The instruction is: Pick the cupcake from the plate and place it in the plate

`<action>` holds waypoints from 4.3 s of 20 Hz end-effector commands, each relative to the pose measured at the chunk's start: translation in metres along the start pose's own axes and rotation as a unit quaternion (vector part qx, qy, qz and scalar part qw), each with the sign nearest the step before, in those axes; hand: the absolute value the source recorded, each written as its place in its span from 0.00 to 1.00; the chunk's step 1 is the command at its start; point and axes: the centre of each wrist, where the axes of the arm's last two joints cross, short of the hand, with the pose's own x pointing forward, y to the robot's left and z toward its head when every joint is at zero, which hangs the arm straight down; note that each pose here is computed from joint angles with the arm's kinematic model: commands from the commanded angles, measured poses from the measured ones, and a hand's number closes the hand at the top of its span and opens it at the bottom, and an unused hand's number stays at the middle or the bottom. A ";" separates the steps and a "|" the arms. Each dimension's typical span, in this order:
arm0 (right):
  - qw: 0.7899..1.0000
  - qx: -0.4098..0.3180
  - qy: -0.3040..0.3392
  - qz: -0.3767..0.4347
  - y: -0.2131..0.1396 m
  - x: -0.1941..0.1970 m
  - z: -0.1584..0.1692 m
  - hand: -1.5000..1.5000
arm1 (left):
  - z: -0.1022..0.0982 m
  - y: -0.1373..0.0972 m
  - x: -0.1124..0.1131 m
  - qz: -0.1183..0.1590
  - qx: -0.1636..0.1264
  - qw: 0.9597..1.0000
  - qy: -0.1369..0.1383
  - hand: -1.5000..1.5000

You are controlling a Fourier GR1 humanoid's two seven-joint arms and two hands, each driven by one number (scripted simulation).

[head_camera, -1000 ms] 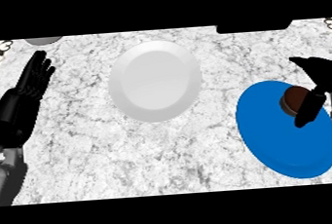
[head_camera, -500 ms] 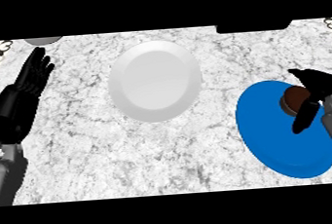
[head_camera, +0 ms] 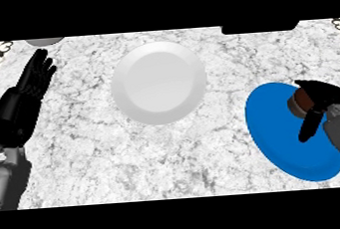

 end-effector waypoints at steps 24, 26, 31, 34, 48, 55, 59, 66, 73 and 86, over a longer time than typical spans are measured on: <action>0.949 -0.289 -0.017 -0.126 0.078 0.013 0.159 1.00 | 0.009 -0.001 -0.008 -0.002 0.012 1.000 0.008 0.50; 0.930 -0.333 -0.067 -0.143 0.056 0.023 0.185 1.00 | 0.004 0.001 0.005 -0.001 0.008 1.000 0.000 0.50; 0.890 -0.361 -0.177 -0.215 0.043 0.055 0.223 1.00 | 0.003 -0.013 0.009 0.008 -0.004 1.000 0.001 0.50; 0.874 -0.364 -0.217 -0.239 0.041 0.084 0.241 1.00 | 0.002 -0.002 0.003 0.002 -0.003 1.000 0.003 0.50; 0.869 -0.321 -0.272 -0.262 -0.024 0.212 0.197 1.00 | 0.003 -0.024 0.010 0.004 -0.010 1.000 0.001 0.50; 0.881 -0.298 -0.245 -0.273 -0.026 0.269 0.162 1.00 | -0.003 -0.002 -0.001 -0.003 -0.022 1.000 -0.012 0.50; 0.893 -0.290 -0.227 -0.259 -0.018 0.284 0.132 1.00 | -0.015 -0.029 0.013 -0.003 -0.026 0.999 -0.019 0.50; 0.911 -0.286 -0.212 -0.206 -0.018 0.298 0.097 1.00 | -0.022 -0.024 0.012 -0.003 -0.034 0.999 -0.021 0.50; 0.904 -0.243 -0.165 -0.312 -0.010 0.287 0.073 0.00 | -0.011 -0.029 0.013 0.007 -0.062 0.998 -0.023 0.50; 0.776 -0.287 -0.254 -0.502 -0.034 0.286 0.082 0.00 | -0.029 -0.042 0.019 0.004 -0.047 0.998 -0.034 0.50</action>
